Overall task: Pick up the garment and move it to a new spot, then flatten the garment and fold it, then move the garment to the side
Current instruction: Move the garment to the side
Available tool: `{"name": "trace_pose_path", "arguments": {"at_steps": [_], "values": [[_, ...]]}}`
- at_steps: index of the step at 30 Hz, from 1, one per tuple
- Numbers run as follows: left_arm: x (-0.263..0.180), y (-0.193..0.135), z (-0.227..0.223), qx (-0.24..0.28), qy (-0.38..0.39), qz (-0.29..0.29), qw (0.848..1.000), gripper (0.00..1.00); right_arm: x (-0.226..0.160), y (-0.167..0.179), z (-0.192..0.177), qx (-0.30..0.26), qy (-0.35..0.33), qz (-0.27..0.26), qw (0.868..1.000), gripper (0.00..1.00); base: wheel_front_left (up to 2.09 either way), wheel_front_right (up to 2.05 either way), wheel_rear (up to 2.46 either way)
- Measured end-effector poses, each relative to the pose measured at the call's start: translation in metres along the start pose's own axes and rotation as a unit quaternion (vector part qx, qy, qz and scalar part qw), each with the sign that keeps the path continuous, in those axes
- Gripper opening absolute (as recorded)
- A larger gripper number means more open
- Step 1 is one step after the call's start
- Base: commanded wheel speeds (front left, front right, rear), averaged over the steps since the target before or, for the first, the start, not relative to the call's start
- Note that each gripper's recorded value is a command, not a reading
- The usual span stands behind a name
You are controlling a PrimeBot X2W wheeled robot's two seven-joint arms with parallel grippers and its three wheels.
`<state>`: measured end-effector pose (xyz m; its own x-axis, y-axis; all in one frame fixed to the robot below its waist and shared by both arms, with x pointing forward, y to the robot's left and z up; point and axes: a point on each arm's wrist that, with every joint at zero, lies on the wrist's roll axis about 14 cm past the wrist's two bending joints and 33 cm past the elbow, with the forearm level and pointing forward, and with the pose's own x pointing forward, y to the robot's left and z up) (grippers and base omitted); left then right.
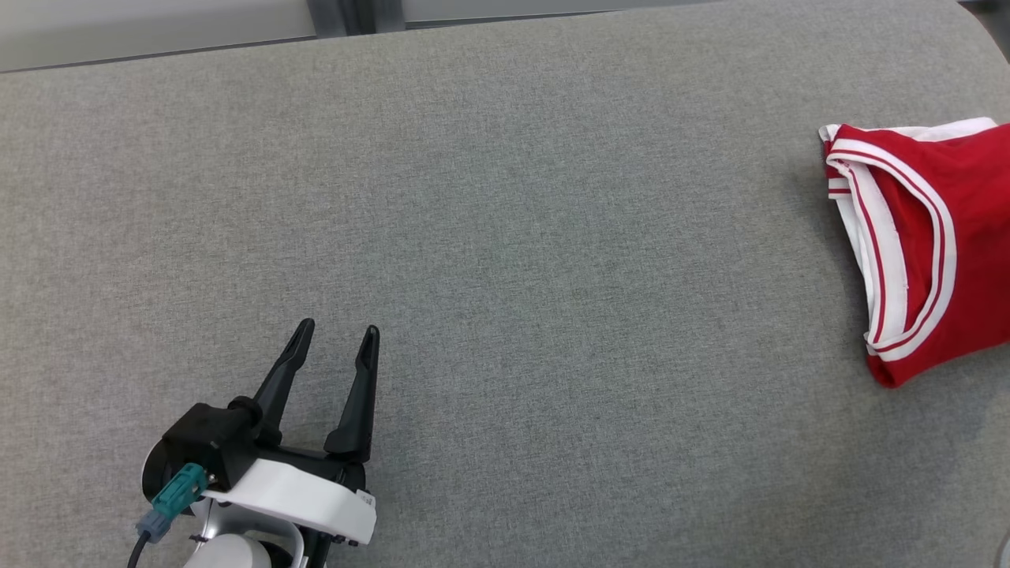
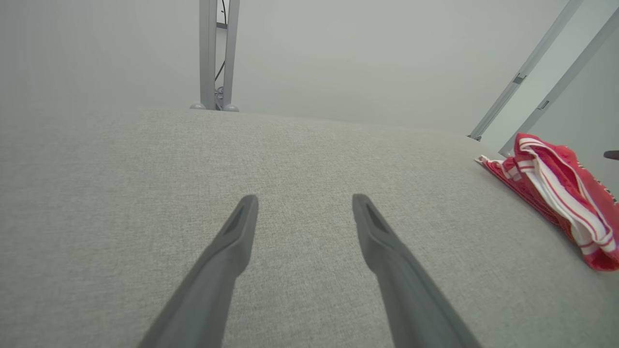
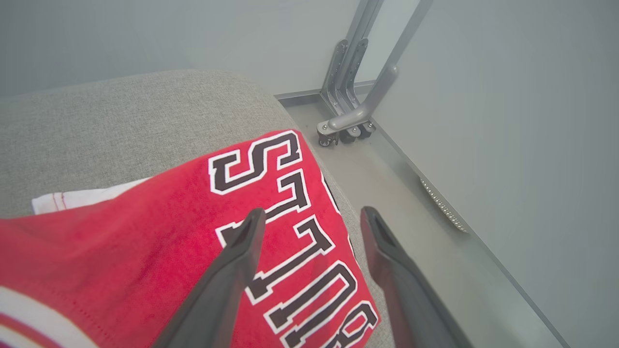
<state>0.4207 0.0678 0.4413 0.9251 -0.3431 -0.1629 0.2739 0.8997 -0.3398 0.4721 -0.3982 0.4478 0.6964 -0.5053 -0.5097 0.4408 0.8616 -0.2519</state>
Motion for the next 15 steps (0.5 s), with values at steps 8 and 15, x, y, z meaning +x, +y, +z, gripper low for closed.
{"name": "trace_pose_path", "arguments": {"at_steps": [8,15], "values": [[0.003,-0.001,0.001,0.003,-0.002,-0.003,1.0,1.0,0.0,0.006,0.002,-0.001,-0.01,0.006,1.0,1.0,0.0,0.0,0.0],[0.002,-0.009,0.013,0.007,-0.016,-0.012,1.0,1.0,-0.011,0.019,0.034,0.014,-0.07,0.036,0.997,1.0,0.0,0.0,0.0]]}}
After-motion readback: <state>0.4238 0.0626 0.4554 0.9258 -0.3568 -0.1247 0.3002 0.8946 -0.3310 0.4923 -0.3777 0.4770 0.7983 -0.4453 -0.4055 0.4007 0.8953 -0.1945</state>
